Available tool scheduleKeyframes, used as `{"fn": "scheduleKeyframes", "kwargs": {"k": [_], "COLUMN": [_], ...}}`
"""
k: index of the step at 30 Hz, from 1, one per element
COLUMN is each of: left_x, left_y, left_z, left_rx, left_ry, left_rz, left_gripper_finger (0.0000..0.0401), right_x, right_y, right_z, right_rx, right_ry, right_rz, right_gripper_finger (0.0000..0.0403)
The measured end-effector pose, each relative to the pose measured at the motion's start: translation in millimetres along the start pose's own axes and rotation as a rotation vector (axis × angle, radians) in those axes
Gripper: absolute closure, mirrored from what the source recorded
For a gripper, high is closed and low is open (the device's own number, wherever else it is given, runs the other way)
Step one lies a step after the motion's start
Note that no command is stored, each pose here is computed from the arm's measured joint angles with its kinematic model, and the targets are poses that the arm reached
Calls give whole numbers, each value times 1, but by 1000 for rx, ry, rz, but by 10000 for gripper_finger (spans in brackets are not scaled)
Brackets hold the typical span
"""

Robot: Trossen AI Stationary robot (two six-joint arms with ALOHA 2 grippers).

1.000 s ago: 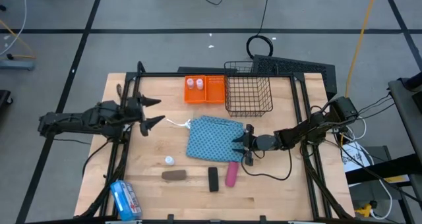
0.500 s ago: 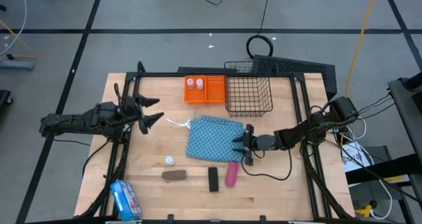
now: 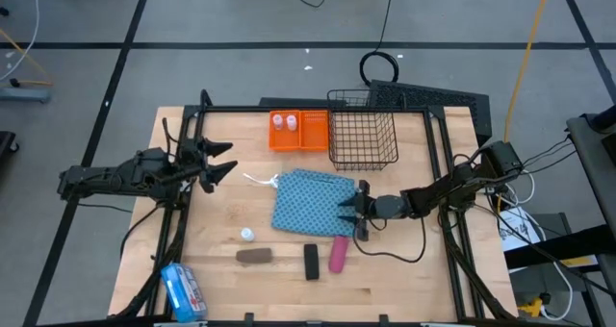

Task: Pick & Place Medicine items
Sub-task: Put the pink bandage into the right orange basket

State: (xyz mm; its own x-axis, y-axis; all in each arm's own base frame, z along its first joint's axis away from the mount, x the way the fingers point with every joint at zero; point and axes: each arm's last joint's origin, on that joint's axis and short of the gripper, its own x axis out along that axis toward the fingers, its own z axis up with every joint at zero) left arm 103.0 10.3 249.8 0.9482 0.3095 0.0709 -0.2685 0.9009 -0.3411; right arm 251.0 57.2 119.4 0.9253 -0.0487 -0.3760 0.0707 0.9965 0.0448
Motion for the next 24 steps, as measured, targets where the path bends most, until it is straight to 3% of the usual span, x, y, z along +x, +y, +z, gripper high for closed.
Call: {"fn": "scheduleKeyframes", "kwargs": {"k": [6, 10, 12, 17, 24], "left_x": [2, 8, 12, 21, 31], "left_y": [0, 0, 1, 1, -1], "left_z": [-2, -6, -10, -18, -23], "left_rx": [-27, -25, -29, -18, -16], "left_ry": [20, 49, 72, 129, 145], "left_rz": [8, 41, 71, 105, 112], "left_gripper_finger": [38, 38, 38, 38, 38], "right_x": [-1, 8, 15, 23, 21], "right_y": [6, 19, 31, 55, 58], "right_z": [19, 35, 45, 61, 61], "right_rx": [-10, -91, -160, -332, -506], "right_ry": [-172, -158, -96, 212, 360], "right_rz": [114, 245, 311, 394, 476], "right_gripper_finger": [231, 201, 175, 127, 128]}}
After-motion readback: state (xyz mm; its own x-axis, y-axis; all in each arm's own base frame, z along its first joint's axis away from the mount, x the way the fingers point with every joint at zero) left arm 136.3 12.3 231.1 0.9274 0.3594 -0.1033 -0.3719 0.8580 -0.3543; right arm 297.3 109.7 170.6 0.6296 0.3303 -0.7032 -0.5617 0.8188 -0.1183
